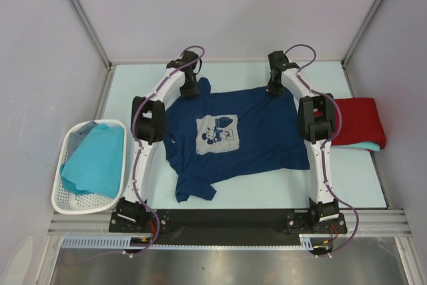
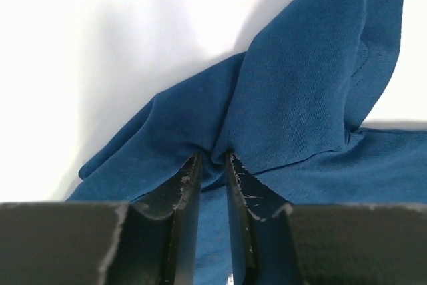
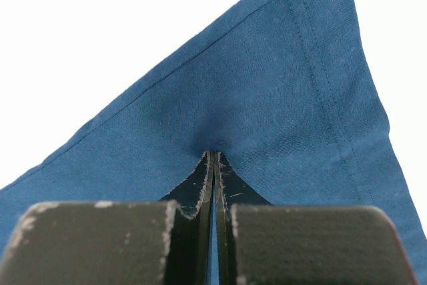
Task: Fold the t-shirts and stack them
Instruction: Flatten out the tshirt
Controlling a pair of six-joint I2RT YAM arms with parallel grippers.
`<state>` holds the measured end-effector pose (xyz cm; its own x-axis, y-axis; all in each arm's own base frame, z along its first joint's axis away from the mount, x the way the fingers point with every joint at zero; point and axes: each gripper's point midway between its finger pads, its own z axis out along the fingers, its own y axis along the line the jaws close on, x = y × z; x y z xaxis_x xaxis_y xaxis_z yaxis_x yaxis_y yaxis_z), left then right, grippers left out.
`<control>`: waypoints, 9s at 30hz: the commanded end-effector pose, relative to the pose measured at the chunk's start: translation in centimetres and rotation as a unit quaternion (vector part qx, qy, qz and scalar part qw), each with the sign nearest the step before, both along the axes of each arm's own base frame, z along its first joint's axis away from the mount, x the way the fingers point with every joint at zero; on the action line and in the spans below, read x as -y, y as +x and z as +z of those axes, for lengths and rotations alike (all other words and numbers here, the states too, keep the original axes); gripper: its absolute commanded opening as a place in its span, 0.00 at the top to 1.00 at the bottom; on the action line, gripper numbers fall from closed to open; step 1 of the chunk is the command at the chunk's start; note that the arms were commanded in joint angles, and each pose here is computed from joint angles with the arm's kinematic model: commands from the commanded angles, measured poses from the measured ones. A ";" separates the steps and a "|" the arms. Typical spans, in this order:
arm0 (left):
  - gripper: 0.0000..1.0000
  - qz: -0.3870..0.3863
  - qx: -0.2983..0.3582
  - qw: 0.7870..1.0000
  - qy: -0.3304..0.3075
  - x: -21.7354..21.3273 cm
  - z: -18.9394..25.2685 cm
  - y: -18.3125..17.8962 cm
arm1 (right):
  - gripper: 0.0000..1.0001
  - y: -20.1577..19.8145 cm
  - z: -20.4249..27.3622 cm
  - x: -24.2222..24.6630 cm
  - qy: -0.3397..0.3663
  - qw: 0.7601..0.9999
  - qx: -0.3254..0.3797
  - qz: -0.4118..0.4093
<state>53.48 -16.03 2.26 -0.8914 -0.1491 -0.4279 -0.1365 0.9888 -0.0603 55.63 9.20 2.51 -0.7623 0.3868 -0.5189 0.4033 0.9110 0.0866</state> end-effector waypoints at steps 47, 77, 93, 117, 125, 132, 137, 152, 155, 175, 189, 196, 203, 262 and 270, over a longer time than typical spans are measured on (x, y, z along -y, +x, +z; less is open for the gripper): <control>0.53 -0.036 0.180 0.977 -0.106 1.0 20.0 1.1 | 0.32 -2.4 12.5 1.7 -0.013 0.994 0.108 -0.022; 0.66 -0.119 0.017 0.993 -0.015 1.7 4.6 -29.0 | 0.43 -25.9 5.2 -2.2 -0.060 0.995 -0.015 0.076; 0.63 -0.055 0.001 0.998 0.019 -1.7 3.1 -25.2 | 0.42 -24.7 3.8 -1.4 -0.076 0.994 -0.028 0.078; 0.78 -0.022 -0.065 0.996 0.054 -3.3 0.0 -23.5 | 0.43 -24.0 3.8 0.0 -0.058 0.996 -0.027 0.061; 0.84 0.016 -0.104 0.992 0.068 -5.8 -1.8 -24.5 | 0.43 -24.4 4.0 0.1 -0.056 0.997 -0.024 0.057; 0.89 0.093 -0.129 0.985 0.068 -10.5 -2.6 -24.7 | 0.43 -24.6 4.4 0.6 -0.054 0.997 -0.018 0.051; 0.97 0.133 -0.122 0.982 0.060 -12.9 -2.1 -23.9 | 0.43 -24.8 4.6 0.7 -0.054 0.997 -0.016 0.050; 0.81 0.161 -0.087 0.983 0.024 -13.5 1.0 -21.9 | 0.42 -25.8 5.2 1.1 -0.043 0.998 -0.006 0.051; 0.76 0.119 -0.018 0.993 0.010 -11.0 5.5 -21.8 | 0.40 -25.7 6.2 0.5 -0.038 0.998 0.007 0.058; 0.57 -0.062 0.065 0.995 -0.042 -2.3 11.5 -35.0 | 0.37 -28.4 6.0 -2.8 -0.065 0.992 -0.005 0.108; 0.55 -0.107 0.013 0.994 0.012 -0.2 7.7 -37.5 | 0.37 -32.3 4.7 -3.7 -0.064 0.989 -0.026 0.127; 0.56 -0.127 -0.020 0.992 0.004 1.3 5.5 -39.9 | 0.37 -32.5 5.1 -4.2 -0.080 0.987 -0.018 0.141; 0.57 -0.136 -0.042 0.990 0.006 1.2 3.3 -42.3 | 0.38 -32.9 4.6 -4.2 -0.084 0.985 -0.024 0.151; 0.63 -0.033 0.059 0.991 0.117 1.6 5.2 -25.0 | 0.37 -32.9 4.1 -3.1 -0.079 0.984 -0.022 0.157; 0.63 -0.049 0.064 0.995 0.061 1.3 8.1 -32.3 | 0.37 -32.7 4.1 -3.0 -0.072 0.986 -0.019 0.153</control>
<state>25.03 -18.24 8.83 -0.8312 0.0296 -0.5553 -0.0291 0.9949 0.0967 22.52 12.15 6.30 -0.8641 0.0501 -0.5008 0.1050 0.9911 -0.0821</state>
